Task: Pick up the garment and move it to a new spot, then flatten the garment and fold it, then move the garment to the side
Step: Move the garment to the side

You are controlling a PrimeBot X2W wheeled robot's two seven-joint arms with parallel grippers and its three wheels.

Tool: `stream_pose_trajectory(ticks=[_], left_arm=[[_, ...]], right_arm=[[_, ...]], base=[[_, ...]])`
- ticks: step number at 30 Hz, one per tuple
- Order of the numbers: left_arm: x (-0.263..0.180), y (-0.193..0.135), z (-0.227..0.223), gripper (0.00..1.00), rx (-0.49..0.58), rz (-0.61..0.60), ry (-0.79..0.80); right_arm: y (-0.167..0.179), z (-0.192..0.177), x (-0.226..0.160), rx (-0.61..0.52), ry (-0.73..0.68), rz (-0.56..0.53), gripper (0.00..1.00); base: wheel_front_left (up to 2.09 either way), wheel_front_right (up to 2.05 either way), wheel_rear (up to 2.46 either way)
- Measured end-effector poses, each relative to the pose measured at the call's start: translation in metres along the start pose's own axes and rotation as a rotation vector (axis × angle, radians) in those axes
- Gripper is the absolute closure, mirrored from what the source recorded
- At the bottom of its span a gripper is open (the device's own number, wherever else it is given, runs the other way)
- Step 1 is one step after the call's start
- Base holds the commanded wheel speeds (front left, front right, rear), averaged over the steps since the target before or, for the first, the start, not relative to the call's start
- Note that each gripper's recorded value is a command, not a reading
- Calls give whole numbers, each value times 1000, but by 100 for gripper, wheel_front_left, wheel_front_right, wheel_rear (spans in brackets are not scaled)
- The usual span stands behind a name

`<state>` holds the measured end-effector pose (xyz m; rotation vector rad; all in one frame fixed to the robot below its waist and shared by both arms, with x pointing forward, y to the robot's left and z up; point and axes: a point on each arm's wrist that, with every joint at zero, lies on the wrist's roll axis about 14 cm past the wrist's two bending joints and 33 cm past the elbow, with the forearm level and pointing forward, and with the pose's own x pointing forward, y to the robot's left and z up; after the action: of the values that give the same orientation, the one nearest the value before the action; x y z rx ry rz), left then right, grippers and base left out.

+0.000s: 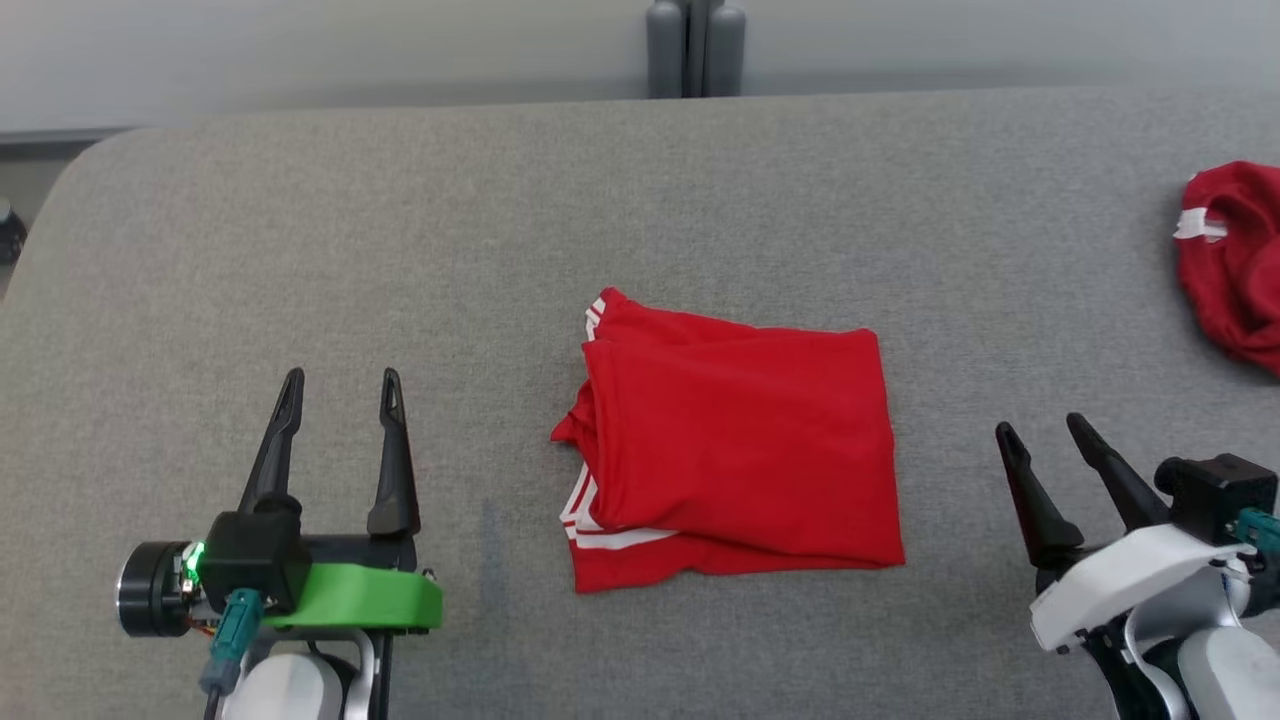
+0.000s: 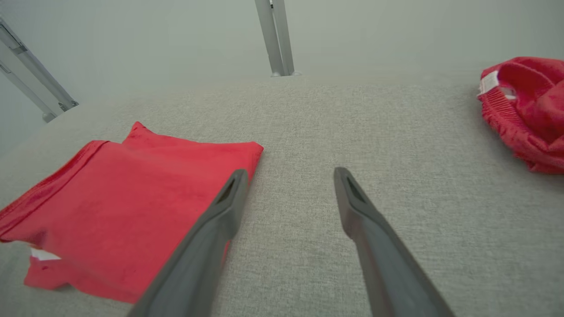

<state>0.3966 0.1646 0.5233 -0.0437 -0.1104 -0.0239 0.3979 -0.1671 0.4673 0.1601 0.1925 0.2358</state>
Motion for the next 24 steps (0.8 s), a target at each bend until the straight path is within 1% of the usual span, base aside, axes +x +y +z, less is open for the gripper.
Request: stream_pose_trajectory(ticks=[7,12,13,15,16,19,24], left_arm=[[8,18,-13,0,12,52,28],[7,31,-14,0,26,89,27],[6,32,-14,0,31,94,27],[6,34,-14,0,31,103,25],[7,34,-14,0,30,103,25],[10,33,-12,0,38,92,16],[19,17,-14,0,47,32,7]], right_arm=[[31,-52,47,65,146,103,0],[54,-85,61,89,251,172,0],[57,-92,63,99,278,179,27],[58,-98,67,107,303,187,96],[59,-99,68,112,308,192,100],[61,-97,70,104,304,211,100],[54,-83,66,81,241,217,100]], base=[[0,0,0],[0,0,0],[0,0,0],[0,0,0],[0,0,0],[0,0,0],[0,0,0]])
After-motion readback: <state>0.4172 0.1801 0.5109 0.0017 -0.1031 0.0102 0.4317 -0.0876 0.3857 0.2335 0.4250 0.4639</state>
